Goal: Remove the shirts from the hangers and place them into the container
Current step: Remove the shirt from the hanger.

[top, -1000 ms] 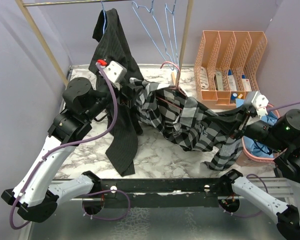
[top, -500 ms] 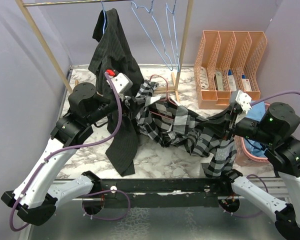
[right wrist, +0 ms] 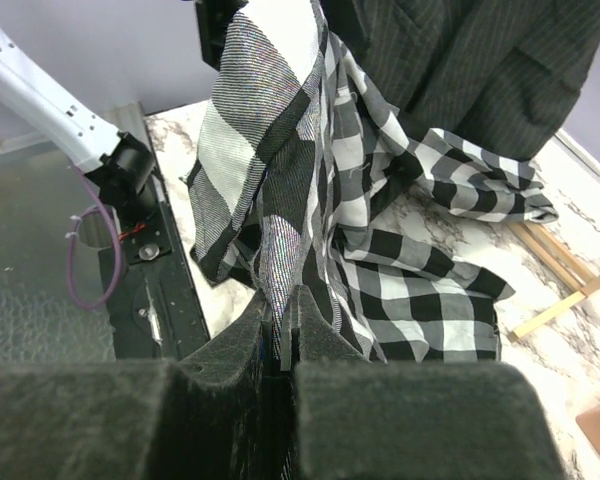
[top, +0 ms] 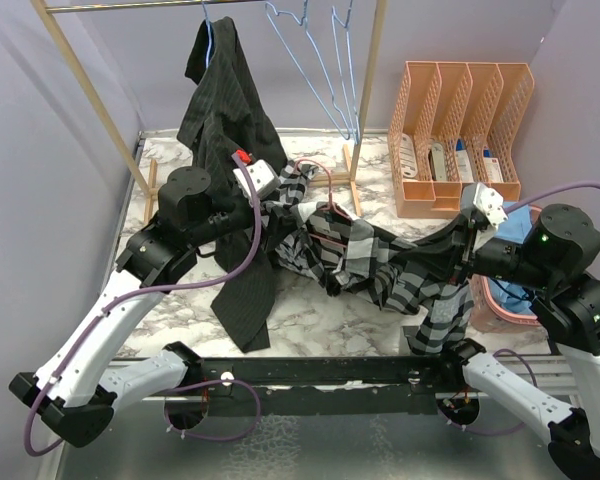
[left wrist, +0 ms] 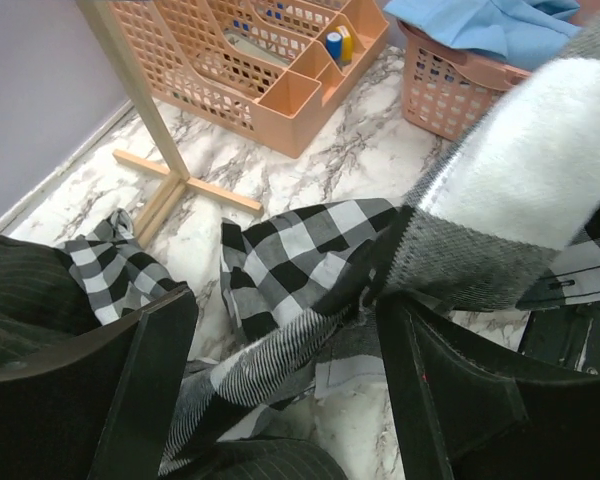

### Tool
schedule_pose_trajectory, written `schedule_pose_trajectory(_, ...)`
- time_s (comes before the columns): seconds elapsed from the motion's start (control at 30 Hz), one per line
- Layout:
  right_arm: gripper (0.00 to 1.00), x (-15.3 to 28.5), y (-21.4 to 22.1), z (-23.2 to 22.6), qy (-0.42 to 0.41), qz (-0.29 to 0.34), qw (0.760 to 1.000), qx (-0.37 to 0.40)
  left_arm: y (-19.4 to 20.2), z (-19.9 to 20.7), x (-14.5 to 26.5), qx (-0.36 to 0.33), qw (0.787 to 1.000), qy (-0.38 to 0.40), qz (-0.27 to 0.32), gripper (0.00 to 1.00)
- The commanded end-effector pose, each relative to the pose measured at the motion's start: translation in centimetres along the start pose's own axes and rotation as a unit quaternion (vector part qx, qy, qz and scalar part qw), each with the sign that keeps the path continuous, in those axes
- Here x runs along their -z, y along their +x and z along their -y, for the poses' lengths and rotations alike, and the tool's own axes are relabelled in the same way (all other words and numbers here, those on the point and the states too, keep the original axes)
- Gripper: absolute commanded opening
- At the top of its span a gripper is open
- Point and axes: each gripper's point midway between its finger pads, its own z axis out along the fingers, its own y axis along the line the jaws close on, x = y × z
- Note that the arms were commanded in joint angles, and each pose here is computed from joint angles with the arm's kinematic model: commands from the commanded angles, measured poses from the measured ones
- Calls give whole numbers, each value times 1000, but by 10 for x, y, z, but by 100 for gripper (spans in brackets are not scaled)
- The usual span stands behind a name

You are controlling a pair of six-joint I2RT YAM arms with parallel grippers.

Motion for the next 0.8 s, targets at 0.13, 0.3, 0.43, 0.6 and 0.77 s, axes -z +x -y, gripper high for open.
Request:
schedule_pose_trajectory(0.13, 1, 8, -21, -26, -59, 29, 998, 20, -7, 4, -12, -14, 999, 23, 25, 65)
schedule_pose_trajectory(0.3, 1, 6, -22, -10, -23, 17, 999, 23, -13, 2, -18, -8, 999, 21, 27, 0)
schedule_pose_trajectory(0.43, 2, 6, -41, 17, 43, 10, 998, 37, -22, -19, -16, 5, 999, -41, 23, 0)
schedule_pose_trajectory(0.6, 36, 18, -78, 56, 153, 29, 985, 69, -45, -38, -12, 39, 994, -97, 26, 0)
schedule_pose_trajectory(0.77, 70, 53, -140, 82, 268, 101, 951, 115, -71, -51, -5, 55, 988, -138, 43, 0)
